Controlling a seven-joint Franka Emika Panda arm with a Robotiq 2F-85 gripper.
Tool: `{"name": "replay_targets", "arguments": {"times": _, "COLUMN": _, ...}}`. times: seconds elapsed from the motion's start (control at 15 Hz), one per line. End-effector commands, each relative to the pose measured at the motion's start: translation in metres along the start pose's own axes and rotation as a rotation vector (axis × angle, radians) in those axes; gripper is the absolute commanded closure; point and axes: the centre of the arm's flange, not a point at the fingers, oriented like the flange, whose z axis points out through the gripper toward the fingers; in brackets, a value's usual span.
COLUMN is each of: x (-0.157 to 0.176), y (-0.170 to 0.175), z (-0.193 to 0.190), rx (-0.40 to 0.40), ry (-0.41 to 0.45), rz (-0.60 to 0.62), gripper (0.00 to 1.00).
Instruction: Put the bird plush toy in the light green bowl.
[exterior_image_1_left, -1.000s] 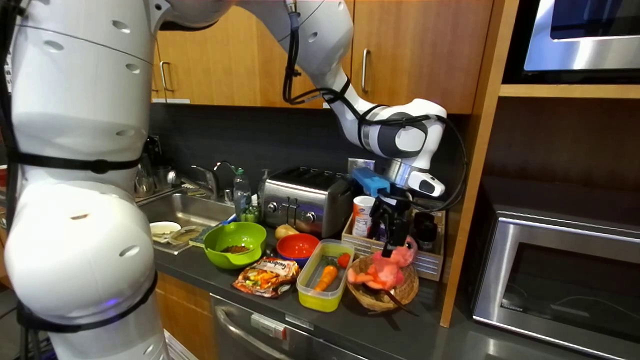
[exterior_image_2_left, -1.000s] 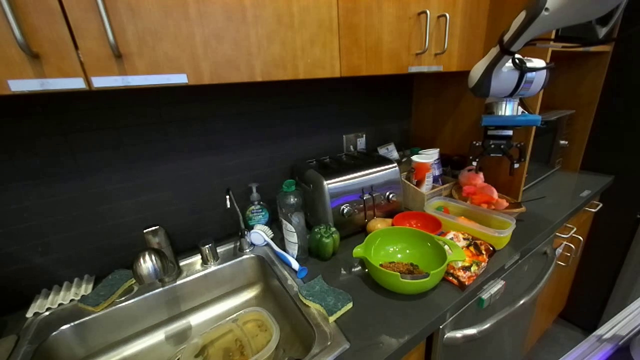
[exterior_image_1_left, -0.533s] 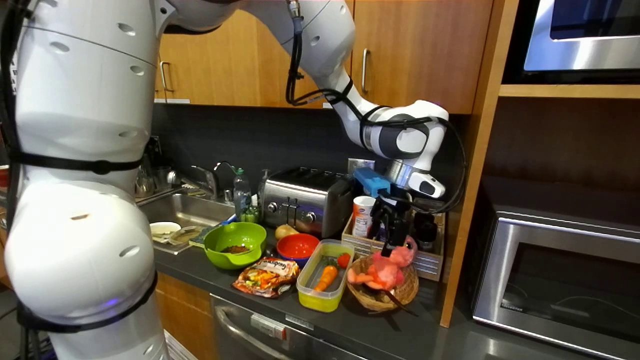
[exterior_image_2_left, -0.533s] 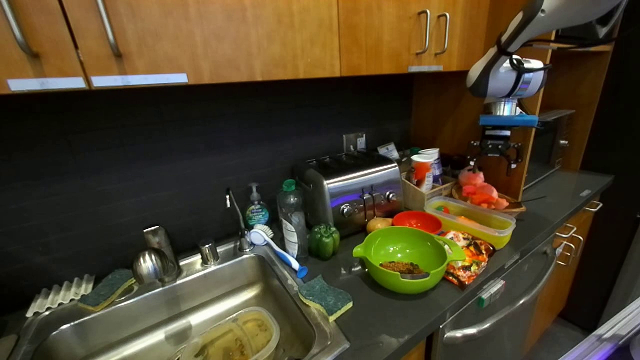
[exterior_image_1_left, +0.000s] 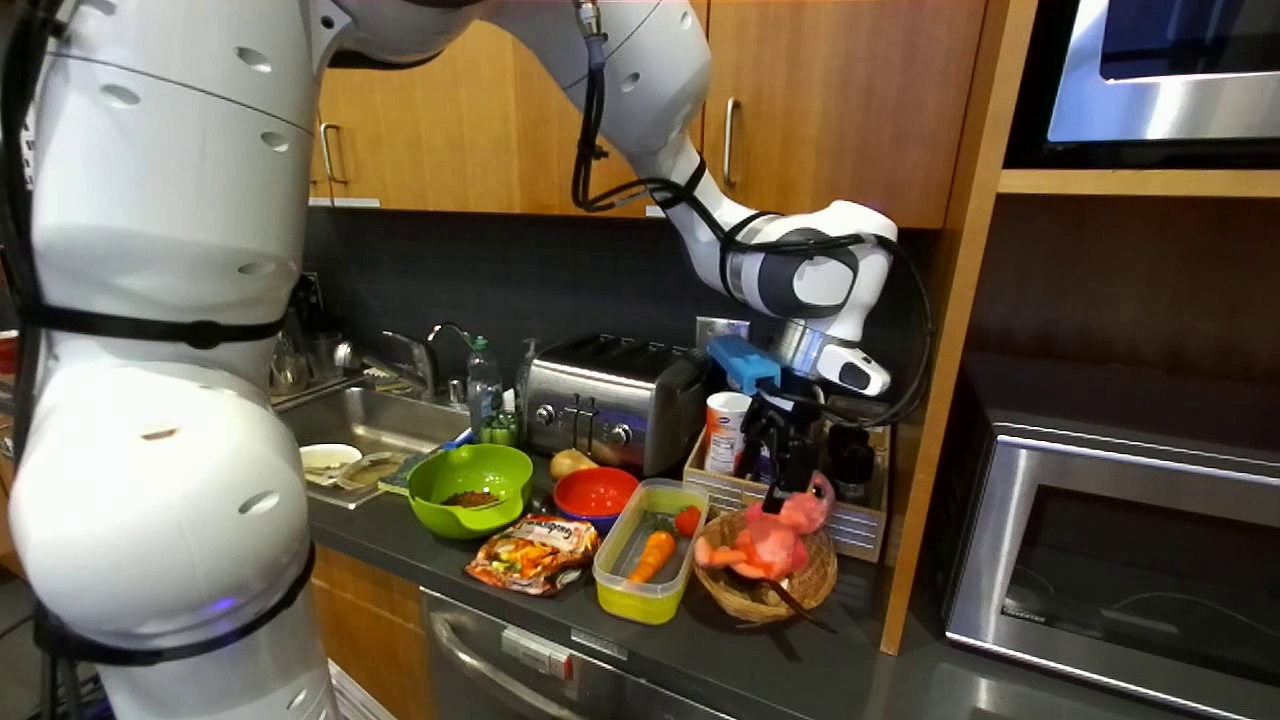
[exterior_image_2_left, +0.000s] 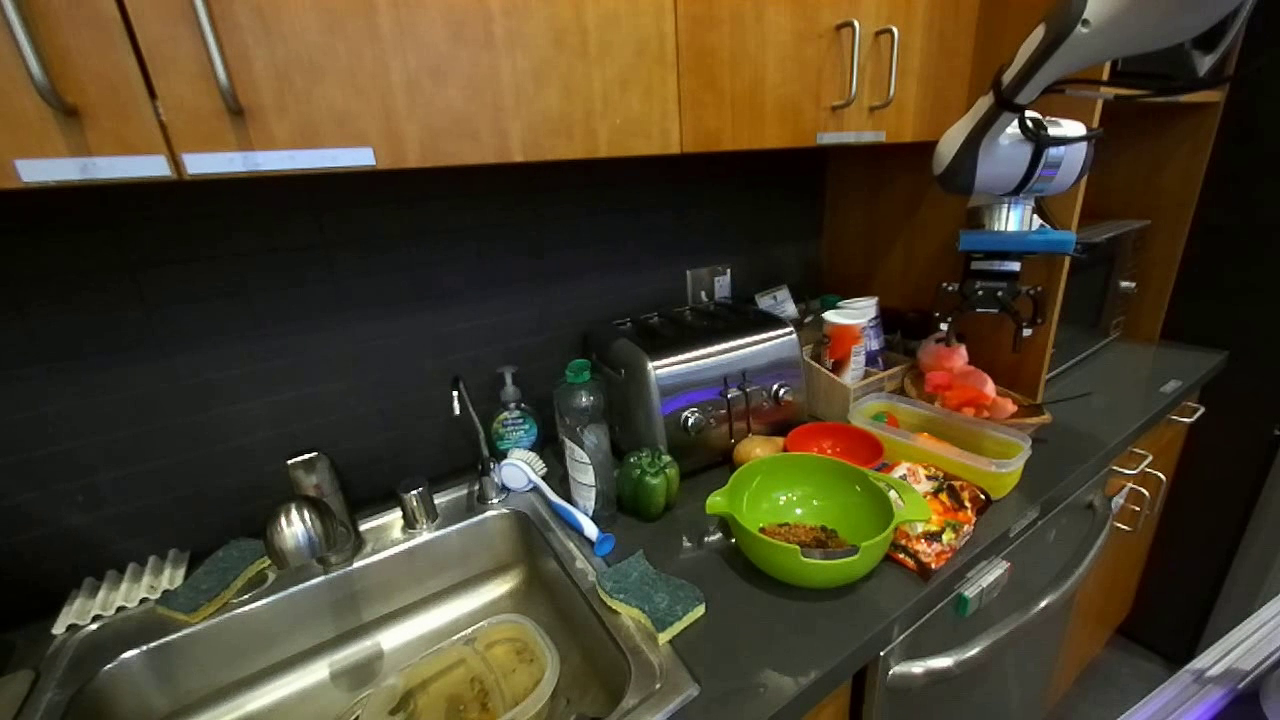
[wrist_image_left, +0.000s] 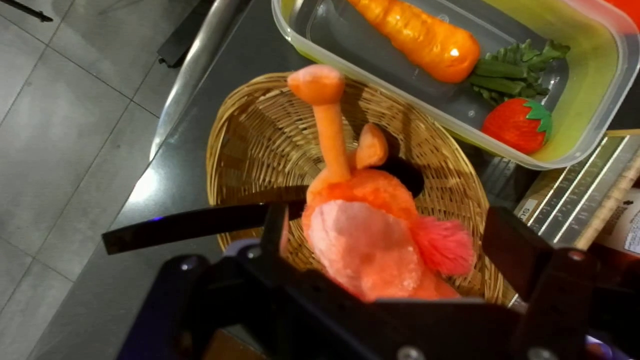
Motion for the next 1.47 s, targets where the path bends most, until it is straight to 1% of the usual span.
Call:
{"name": "replay_targets", "arguments": {"times": 0.0, "x": -0.001, "y": -0.001, "z": 0.001, "rx": 0.004, "ry": 0.006, "rz": -0.007, "gripper": 0.00}}
{"name": "replay_targets", "arguments": {"times": 0.73, "x": 0.010, "y": -0.003, "z": 0.035, "rx": -0.025, "ry": 0.003, "rz": -0.092, "gripper": 0.00}}
{"name": "replay_targets", "arguments": {"times": 1.07, "x": 0.014, "y": -0.009, "z": 0.061, "rx": -0.034, "ry": -0.030, "rz": -0.187, "gripper": 0.00}}
{"name": "replay_targets", "arguments": {"times": 1.4, "x": 0.014, "y": -0.013, "z": 0.076, "rx": -0.040, "ry": -0.059, "rz": -0.271, "gripper": 0.00}}
